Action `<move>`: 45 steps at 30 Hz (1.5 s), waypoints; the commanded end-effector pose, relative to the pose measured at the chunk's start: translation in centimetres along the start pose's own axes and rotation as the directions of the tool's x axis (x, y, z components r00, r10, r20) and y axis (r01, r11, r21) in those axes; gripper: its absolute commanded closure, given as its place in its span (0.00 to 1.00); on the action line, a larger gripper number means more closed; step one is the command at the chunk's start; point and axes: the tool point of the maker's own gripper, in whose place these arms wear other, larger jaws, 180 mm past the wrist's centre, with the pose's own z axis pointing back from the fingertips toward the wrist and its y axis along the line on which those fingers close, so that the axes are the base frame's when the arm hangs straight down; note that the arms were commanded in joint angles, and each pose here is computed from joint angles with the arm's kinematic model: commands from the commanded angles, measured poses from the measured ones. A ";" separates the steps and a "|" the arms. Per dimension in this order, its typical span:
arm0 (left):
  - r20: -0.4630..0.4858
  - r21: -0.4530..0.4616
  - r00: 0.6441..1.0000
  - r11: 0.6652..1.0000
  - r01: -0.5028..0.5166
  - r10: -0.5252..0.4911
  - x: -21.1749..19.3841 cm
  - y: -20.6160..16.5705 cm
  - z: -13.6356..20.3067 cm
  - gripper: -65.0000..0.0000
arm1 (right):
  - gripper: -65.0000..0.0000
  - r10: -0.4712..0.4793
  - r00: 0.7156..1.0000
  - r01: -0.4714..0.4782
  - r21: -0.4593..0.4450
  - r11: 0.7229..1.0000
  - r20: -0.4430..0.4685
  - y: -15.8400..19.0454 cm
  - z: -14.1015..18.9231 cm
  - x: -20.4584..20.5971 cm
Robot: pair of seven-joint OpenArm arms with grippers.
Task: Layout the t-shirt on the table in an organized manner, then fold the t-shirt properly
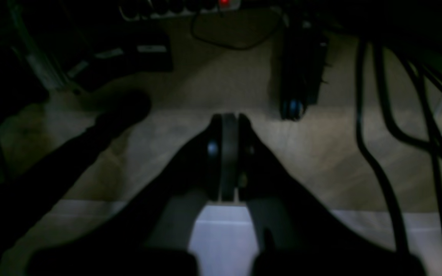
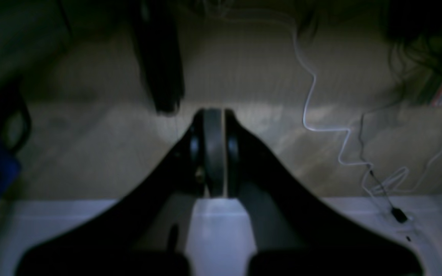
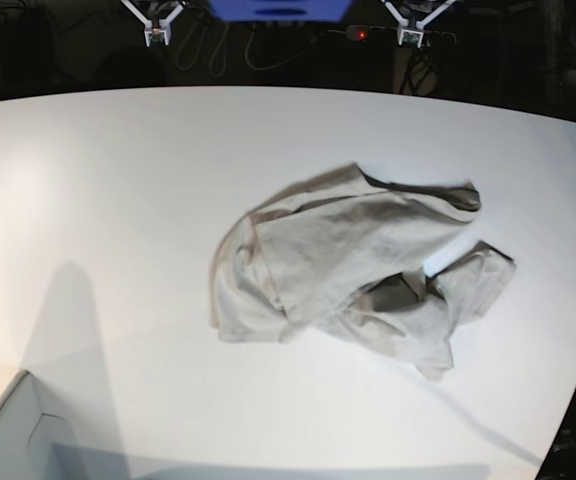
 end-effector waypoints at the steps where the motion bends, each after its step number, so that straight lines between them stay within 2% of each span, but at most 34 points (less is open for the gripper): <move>1: -0.035 0.006 0.999 1.000 0.002 -0.002 -1.4 0.3 -0.3 1.00 | 1.00 0.003 0.998 -0.003 0.002 1.000 -0.055 -0.1 -0.2 -1.8; 6: -0.066 0.027 0.998 1.000 -0.009 0.011 -1.1 1.4 -2.4 1.00 | 1.00 -0.004 0.995 0.004 0.005 1.000 -0.104 0.1 -1.7 -0.6; 11: -0.065 0.041 0.998 0.999 -0.018 0.020 -0.1 2.1 -3.3 1.00 | 1.00 -0.008 0.997 0.009 0.007 1.000 -0.080 0.3 -2.9 0.8; 20: -0.066 0.043 0.998 0.999 -0.021 0.024 0.8 2.2 -3.5 1.00 | 1.00 -0.009 0.999 0.009 -0.004 1.000 -0.049 -0.5 -3.7 0.7; 35: -0.062 0.039 0.998 0.999 -0.022 0.025 1.2 1.9 -3.6 1.00 | 1.00 -0.009 0.999 0.009 -0.004 1.000 -0.050 -0.5 -3.7 0.6; 39: -0.055 0.035 0.998 0.999 -0.020 0.022 0.7 1.7 -3.4 1.00 | 1.00 -0.008 0.997 0.008 -0.005 1.000 -0.079 -0.5 -3.6 -0.9; 42: -0.008 0.027 1.000 1.000 -0.010 0.011 -0.5 1.4 -2.5 1.00 | 1.00 -0.007 0.999 0.006 -0.010 1.000 -0.047 -0.8 -3.0 -2.0; 45: 0.100 0.008 0.993 0.998 -0.062 0.061 -0.8 1.4 0.0 1.00 | 1.00 0.024 0.997 -0.021 -0.047 0.999 0.077 -3.3 -0.6 -2.0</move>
